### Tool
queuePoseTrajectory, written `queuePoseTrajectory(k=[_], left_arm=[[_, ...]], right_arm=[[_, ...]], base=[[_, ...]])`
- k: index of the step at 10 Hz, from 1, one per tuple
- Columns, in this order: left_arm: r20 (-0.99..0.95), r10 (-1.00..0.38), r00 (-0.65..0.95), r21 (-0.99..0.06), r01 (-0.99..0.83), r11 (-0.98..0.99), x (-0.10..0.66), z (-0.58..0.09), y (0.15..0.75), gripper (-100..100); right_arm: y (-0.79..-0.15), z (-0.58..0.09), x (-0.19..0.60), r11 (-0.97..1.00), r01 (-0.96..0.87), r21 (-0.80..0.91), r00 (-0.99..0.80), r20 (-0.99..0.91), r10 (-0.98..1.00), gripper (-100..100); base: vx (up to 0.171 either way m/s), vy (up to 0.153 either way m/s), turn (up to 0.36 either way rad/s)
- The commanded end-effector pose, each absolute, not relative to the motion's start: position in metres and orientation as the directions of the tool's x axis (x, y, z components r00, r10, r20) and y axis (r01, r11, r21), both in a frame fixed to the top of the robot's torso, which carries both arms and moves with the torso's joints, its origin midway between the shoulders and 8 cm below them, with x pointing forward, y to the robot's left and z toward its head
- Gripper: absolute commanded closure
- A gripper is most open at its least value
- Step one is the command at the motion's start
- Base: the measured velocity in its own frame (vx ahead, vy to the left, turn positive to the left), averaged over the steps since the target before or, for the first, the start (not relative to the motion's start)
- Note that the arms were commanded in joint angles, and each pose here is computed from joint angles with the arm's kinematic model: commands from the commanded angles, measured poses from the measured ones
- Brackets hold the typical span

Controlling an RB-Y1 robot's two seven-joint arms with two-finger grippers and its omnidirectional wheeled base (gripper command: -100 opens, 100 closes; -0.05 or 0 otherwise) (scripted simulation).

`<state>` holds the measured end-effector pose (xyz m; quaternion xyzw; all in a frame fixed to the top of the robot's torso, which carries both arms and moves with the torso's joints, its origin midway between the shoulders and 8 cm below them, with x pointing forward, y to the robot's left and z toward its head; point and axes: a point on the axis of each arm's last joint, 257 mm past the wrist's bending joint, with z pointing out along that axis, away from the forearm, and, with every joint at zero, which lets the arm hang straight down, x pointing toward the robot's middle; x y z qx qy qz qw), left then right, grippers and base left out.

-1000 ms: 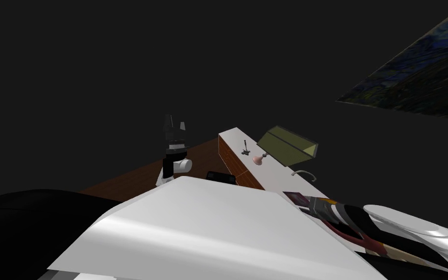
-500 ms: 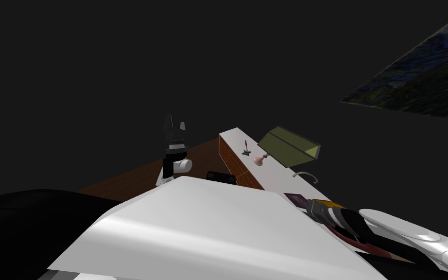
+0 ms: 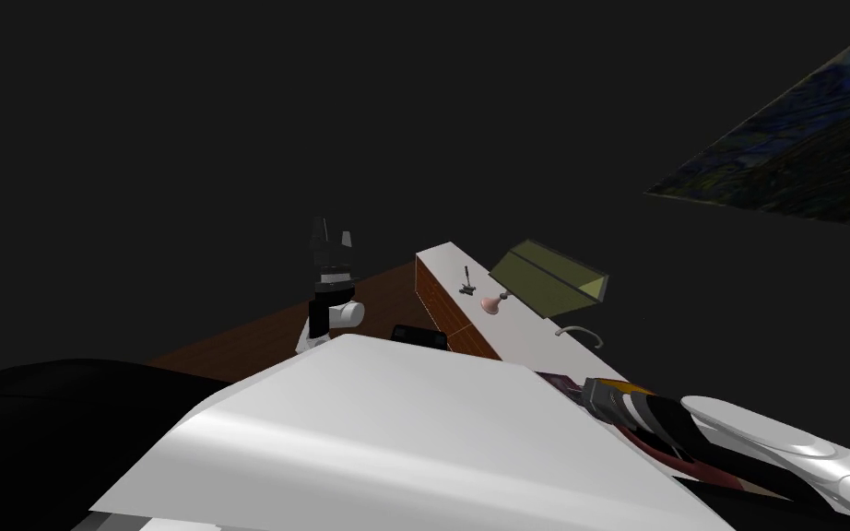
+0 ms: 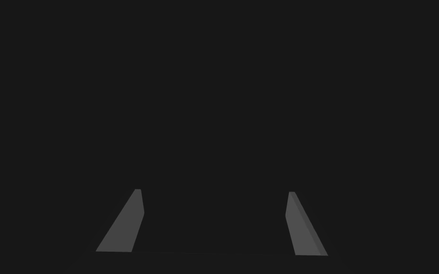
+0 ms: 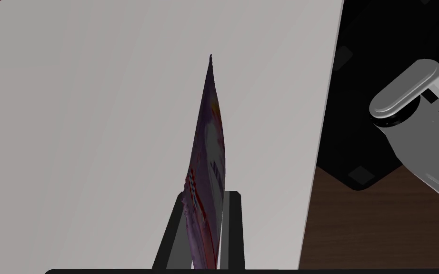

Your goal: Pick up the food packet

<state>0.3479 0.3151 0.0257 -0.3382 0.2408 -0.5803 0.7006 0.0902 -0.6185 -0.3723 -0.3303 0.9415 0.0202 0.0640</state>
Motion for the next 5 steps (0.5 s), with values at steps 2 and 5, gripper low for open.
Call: queuePoseTrajectory(k=[2,5], left_arm=[[0.055,-0.976,0.211,-0.753,0.650,0.098,0.348,0.026,0.315,0],[0.055,-0.976,0.210,-0.753,0.650,0.098,0.348,0.026,0.315,0]], right_arm=[[-0.620,-0.363,0.096,0.776,-0.631,-0.005,-0.769,-0.134,-0.625,100],[-0.621,-0.361,0.098,0.774,-0.633,-0.006,-0.767,-0.133,-0.628,0]], base=[[0.009,0.003,-0.031],[0.006,0.008,-0.019]])
